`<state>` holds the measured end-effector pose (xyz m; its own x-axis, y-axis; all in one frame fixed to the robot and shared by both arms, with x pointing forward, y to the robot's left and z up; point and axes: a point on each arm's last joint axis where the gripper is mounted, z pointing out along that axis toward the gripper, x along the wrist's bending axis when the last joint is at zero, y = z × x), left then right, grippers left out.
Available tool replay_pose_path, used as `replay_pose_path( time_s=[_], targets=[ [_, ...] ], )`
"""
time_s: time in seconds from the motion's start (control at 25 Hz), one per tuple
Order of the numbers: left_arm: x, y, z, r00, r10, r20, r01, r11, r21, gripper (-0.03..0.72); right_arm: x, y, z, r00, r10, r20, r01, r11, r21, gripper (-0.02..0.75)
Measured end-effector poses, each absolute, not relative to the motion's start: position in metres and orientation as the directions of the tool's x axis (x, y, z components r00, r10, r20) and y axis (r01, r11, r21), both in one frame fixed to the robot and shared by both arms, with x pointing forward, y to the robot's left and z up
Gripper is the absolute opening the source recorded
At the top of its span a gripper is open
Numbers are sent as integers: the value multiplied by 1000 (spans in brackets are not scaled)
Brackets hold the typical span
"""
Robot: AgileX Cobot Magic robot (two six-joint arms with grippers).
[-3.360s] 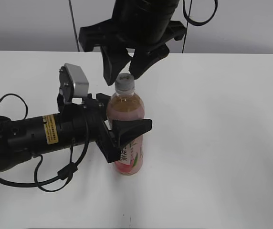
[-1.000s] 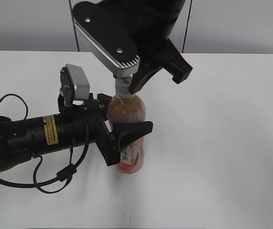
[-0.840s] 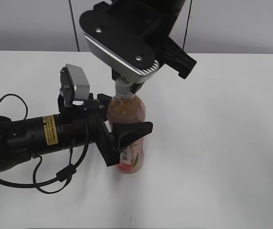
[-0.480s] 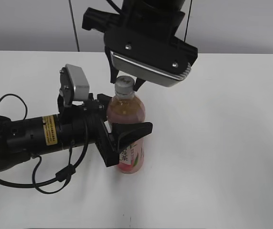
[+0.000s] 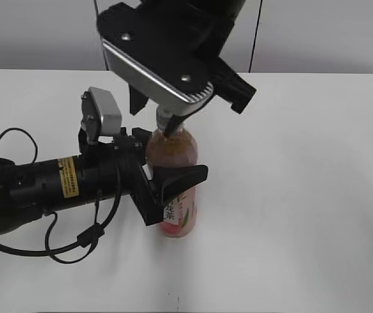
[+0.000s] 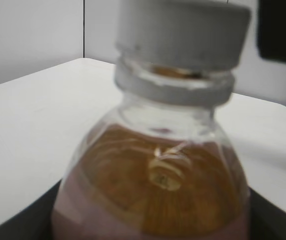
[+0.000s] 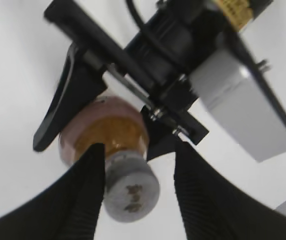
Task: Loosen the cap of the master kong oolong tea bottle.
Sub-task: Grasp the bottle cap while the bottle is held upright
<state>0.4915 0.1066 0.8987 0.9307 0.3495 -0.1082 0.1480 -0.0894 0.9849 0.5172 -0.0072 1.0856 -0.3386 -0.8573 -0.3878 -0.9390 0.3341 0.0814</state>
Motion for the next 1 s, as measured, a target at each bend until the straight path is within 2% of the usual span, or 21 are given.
replay_pose_path(
  time_s=[0.16, 0.28, 0.4, 0.56, 0.64, 0.76, 0.88, 1.0],
  targets=[
    [491, 107, 899, 931, 349, -108, 148, -91, 985, 456, 515, -5, 1086, -503, -780, -372, -863, 477, 169, 433],
    [491, 107, 899, 931, 349, -108, 148, -91, 985, 456, 515, -5, 1089, -657, -671, -343, -752, 616, 236, 469],
    [491, 107, 899, 931, 349, -108, 148, -91, 985, 456, 516, -4, 1094, -820, -494, -289, -568, 760, 316, 510],
    [491, 107, 899, 932, 347, -107, 148, -92, 985, 456, 516, -4, 1109, -974, -137, -178, -202, 882, 426, 568],
    [491, 107, 899, 932, 347, -107, 148, -92, 985, 456, 517, -4, 1121, -992, 53, -117, -9, 880, 474, 578],
    [491, 107, 899, 932, 347, -107, 148, -92, 985, 456, 519, -7, 1127, -951, 309, -25, 258, 834, 488, 582],
    [491, 107, 899, 932, 347, -107, 148, -92, 985, 456, 523, -10, 1127, -866, 499, 31, 454, 758, 468, 585],
    [491, 107, 899, 932, 347, -107, 148, -92, 985, 456, 524, -12, 1126, -786, 613, 84, 577, 678, 456, 585]
  ],
)
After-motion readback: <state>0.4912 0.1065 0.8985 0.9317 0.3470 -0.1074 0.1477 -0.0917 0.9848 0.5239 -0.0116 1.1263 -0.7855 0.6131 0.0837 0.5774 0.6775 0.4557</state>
